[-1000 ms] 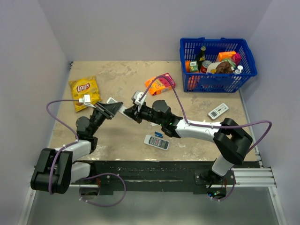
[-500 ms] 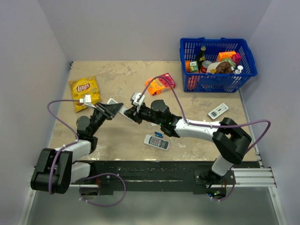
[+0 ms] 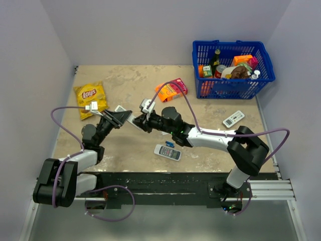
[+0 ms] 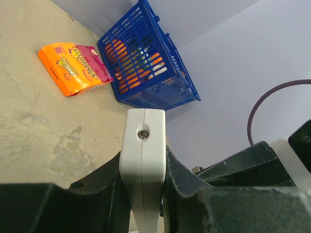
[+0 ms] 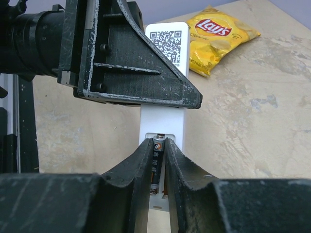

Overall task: Load the batteries into the remote control
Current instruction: Load the battery into the remote control.

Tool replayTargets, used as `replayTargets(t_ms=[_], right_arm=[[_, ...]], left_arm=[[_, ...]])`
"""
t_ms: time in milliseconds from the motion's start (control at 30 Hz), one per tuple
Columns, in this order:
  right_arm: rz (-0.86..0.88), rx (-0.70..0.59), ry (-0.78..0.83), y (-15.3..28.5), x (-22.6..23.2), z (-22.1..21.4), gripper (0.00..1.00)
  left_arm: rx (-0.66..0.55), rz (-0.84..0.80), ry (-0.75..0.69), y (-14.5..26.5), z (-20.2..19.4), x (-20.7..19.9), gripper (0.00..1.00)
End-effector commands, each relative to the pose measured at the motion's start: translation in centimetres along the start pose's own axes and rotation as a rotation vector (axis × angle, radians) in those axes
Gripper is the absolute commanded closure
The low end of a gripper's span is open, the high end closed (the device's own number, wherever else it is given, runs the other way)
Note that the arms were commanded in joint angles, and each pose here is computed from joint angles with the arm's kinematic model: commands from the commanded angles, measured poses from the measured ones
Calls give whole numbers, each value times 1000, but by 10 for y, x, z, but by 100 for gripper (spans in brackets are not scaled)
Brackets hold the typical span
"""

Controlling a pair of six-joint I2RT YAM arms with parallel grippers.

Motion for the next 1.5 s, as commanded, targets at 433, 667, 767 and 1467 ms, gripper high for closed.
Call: replayTargets(t_ms=[433, 667, 767, 1467], right_arm=[[128, 36, -41, -6, 16, 0, 76], [143, 47, -37, -6, 17, -1, 74], [146, 48, -37, -6, 18, 0, 73], [82, 27, -32, -2, 11, 3, 49]], left_arm=[[-41, -195, -63, -6, 18, -34, 100], [-37, -202, -68, -8, 19, -35, 100], [-38, -206, -71, -9, 20, -36, 100], [-41, -261, -46, -5, 18, -42, 100]])
Point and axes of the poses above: each gripper's point midway between its finger pads, its own y axis back along the fingers, its own x axis along the line the jaws close on, z = x × y, the point moved 5 cm from there along y, back along the fingers, and after that the axes turned 12 degrees about -y, right-handed, at the moved point
